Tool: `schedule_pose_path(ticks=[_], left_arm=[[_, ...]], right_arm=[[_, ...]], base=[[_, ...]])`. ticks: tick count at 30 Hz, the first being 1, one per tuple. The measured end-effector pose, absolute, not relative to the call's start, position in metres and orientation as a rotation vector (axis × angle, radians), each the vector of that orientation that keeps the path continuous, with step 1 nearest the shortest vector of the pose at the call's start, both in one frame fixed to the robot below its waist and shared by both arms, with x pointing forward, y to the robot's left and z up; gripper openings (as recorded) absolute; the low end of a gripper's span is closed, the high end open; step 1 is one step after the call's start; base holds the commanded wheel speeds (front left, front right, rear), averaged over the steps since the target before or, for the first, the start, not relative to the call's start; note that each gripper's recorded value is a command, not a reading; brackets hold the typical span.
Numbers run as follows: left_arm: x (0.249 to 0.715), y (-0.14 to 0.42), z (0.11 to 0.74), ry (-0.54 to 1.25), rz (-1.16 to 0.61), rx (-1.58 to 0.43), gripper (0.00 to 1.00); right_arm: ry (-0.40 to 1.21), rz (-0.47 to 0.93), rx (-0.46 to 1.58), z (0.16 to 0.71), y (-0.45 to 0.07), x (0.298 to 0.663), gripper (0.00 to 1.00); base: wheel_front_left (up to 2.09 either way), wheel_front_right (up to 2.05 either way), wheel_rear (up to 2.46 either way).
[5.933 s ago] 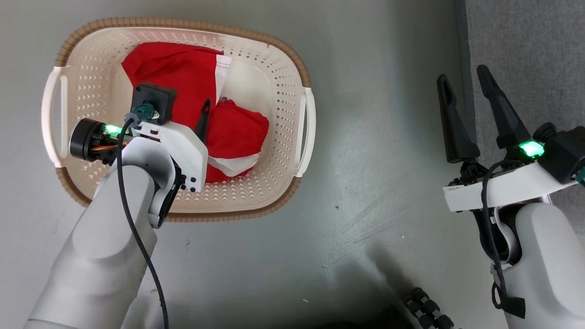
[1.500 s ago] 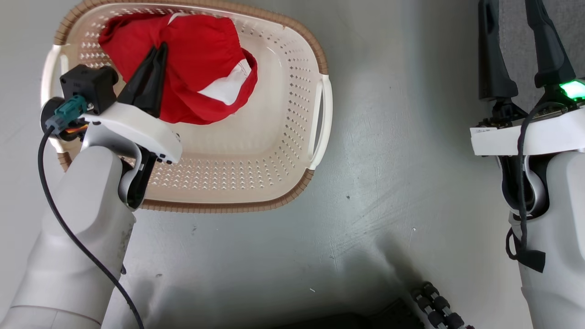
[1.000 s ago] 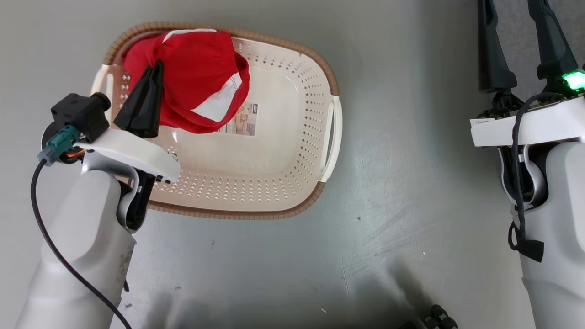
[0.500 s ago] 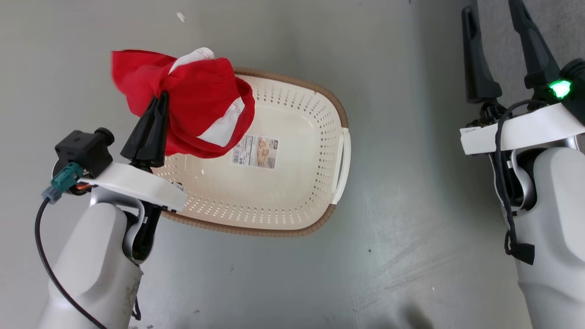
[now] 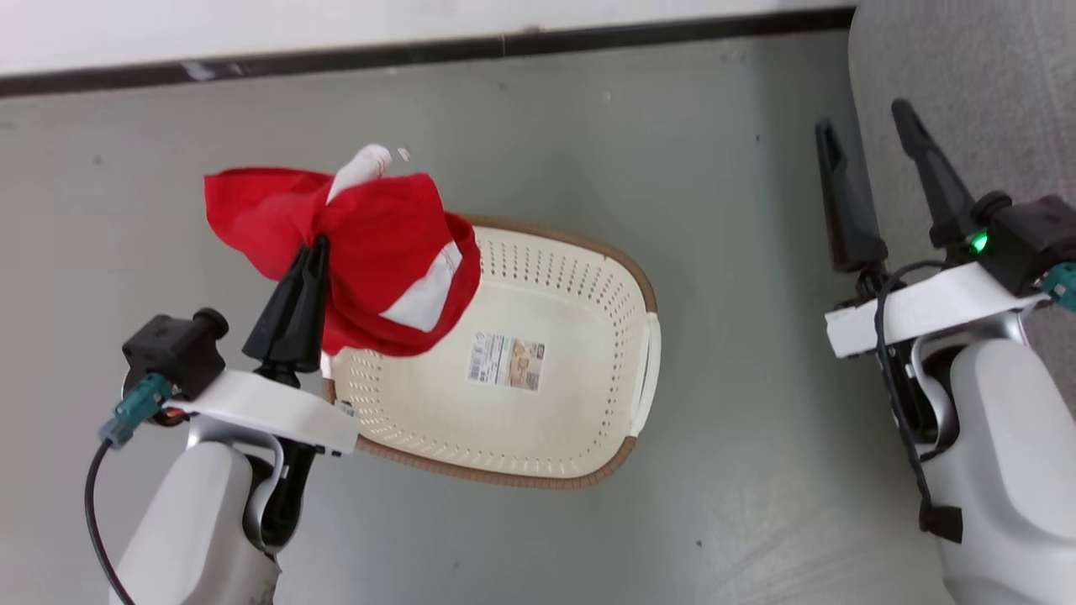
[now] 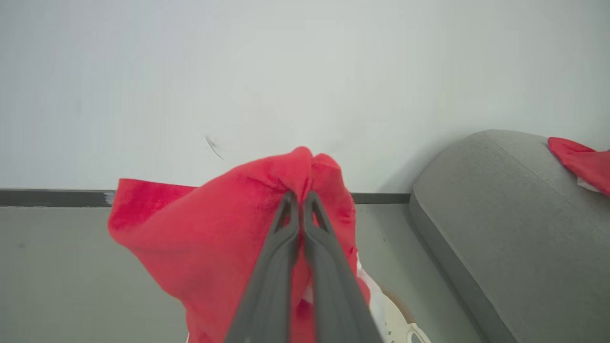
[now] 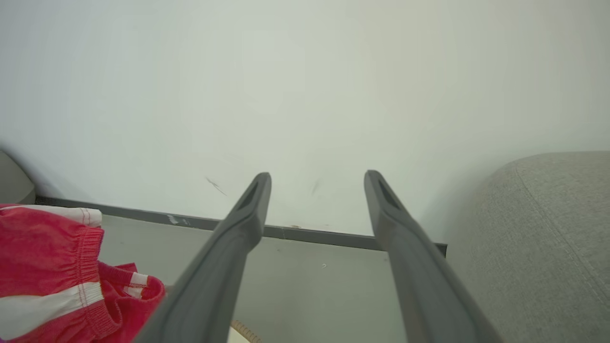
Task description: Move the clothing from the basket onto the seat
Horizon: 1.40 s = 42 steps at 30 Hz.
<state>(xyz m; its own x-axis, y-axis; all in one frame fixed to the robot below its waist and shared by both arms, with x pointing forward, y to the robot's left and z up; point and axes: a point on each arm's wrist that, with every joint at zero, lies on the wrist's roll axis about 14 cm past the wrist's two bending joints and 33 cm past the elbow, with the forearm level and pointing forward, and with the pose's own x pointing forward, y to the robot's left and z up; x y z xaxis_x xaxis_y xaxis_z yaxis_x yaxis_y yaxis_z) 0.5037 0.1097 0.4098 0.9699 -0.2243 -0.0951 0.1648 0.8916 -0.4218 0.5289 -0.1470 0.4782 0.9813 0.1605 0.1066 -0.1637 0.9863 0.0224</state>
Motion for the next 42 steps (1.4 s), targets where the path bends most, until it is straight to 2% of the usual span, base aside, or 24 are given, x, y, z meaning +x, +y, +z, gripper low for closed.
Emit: schedule_pose_path(ticks=[8, 16, 27, 34, 42], left_arm=[[0.477, 0.120, 0.449, 0.072, -0.186, -0.413, 0.00], [0.446, 0.128, 0.478, 0.019, -0.169, -0.400, 0.00], [0.411, 0.120, 0.517, -0.047, -0.207, -0.382, 0.00], [0.394, 0.110, 0.540, -0.085, -0.244, -0.365, 0.00], [0.375, 0.098, 0.556, -0.098, -0.287, -0.357, 0.00]], right_arm=[[-0.114, 0.188, 0.031, 0.497, -0.137, 0.503, 1.00], [-0.136, 0.280, 0.030, 0.517, -0.106, 0.474, 1.00], [-0.218, 0.503, 0.050, 0.557, -0.034, 0.431, 1.00], [-0.245, 0.711, 0.066, 0.571, 0.027, 0.387, 1.00], [-0.269, 0.885, 0.086, 0.583, 0.072, 0.343, 1.00]], base=[[0.00, 0.00, 0.00], [0.00, 0.00, 0.00], [0.00, 0.00, 0.00], [0.00, 0.00, 0.00], [0.00, 0.00, 0.00]])
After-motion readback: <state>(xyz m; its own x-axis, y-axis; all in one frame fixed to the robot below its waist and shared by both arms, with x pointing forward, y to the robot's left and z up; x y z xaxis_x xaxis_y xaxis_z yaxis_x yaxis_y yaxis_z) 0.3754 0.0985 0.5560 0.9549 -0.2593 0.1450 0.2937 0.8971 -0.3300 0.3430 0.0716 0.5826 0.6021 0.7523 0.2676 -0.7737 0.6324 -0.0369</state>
